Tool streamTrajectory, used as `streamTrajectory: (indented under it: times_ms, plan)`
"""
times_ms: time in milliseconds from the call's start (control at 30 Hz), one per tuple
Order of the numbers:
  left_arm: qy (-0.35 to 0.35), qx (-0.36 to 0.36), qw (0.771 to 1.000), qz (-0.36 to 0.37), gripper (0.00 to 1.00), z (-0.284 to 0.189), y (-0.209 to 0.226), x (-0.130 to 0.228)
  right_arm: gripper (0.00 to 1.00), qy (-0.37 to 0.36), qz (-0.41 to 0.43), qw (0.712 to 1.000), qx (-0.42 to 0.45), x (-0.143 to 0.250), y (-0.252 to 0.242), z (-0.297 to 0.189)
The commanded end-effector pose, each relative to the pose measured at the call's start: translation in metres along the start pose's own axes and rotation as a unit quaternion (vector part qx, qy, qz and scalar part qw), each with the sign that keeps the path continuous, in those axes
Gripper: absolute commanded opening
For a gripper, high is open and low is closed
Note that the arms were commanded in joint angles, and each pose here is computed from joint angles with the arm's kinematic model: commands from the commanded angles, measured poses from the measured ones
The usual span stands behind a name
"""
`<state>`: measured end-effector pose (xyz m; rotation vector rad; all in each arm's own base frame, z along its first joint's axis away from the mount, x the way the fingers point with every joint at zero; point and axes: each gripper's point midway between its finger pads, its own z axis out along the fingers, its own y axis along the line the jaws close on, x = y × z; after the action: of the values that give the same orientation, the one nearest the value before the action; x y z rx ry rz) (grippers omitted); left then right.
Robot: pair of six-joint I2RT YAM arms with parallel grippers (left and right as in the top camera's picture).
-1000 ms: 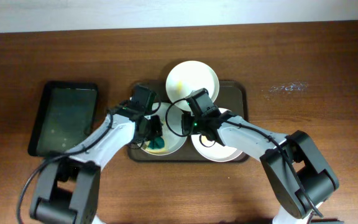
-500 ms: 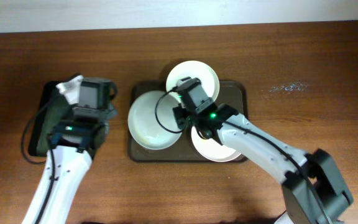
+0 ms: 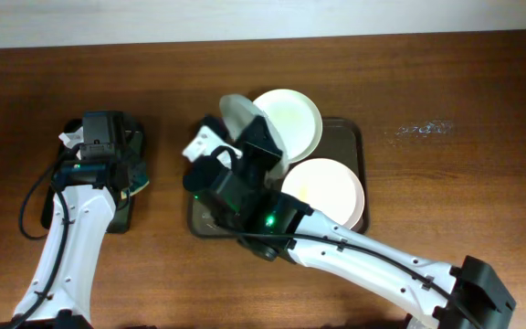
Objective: Clean dirty plates on tray and stack at the side
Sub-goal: 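Lift the back plate with the right gripper and place it right of the tray, then grip the left plate with the right gripper and scrub it with the sponge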
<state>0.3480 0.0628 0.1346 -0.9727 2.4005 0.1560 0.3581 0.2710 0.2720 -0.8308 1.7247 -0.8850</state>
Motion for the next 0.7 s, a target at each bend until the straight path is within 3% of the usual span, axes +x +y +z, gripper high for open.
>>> streamTrajectory:
  times_ms: [0,33,133,167,267,367,400,467,533,567,633,667]
  plan:
    - [-0.003,0.006,1.0,-0.008,0.0,-0.002,-0.002,-0.004,0.04,0.05,0.212,0.933,-0.287,0.034,0.097,0.029]
    - [-0.002,0.007,1.0,-0.008,0.0,-0.002,-0.002,-0.003,0.04,0.073,0.279,0.896,-0.339,0.039,0.1,0.036]
    - [0.001,0.005,1.0,-0.004,0.0,-0.002,-0.001,-0.002,0.04,0.081,0.466,0.806,-0.356,0.071,0.007,0.08]
    - [0.001,0.005,1.0,-0.004,0.0,-0.002,-0.001,-0.002,0.04,0.101,0.503,0.784,-0.349,0.107,-0.02,0.1]
    - [0.001,0.005,1.0,-0.004,0.0,-0.002,-0.001,-0.002,0.04,0.292,0.598,0.712,-0.225,0.305,-0.058,0.147]
    - [0.001,0.005,1.0,-0.004,0.0,-0.002,-0.001,-0.002,0.04,0.387,0.639,0.642,-0.173,0.416,-0.041,0.155]
    - [0.001,0.005,1.0,-0.004,0.0,-0.002,-0.001,-0.002,0.04,0.399,0.637,0.636,-0.175,0.428,-0.031,0.159]
    - [0.001,0.005,1.0,-0.004,0.0,-0.002,-0.001,-0.002,0.04,0.405,0.637,0.631,-0.179,0.437,-0.016,0.17]
    - [0.001,0.006,1.0,-0.004,0.0,-0.002,-0.001,-0.002,0.08,0.364,0.65,0.632,-0.215,0.412,-0.018,0.177]
    - [0.001,0.01,1.0,-0.005,0.0,-0.002,-0.003,-0.002,0.16,0.322,0.662,0.622,-0.267,0.38,-0.018,0.179]
    - [0.008,0.027,1.0,-0.006,0.0,-0.002,-0.01,0.0,0.42,0.207,0.638,0.618,-0.41,0.291,-0.007,0.174]
    - [0.009,0.029,1.0,-0.005,0.0,-0.002,-0.01,0.0,0.6,0.187,0.611,0.628,-0.445,0.254,0.01,0.169]
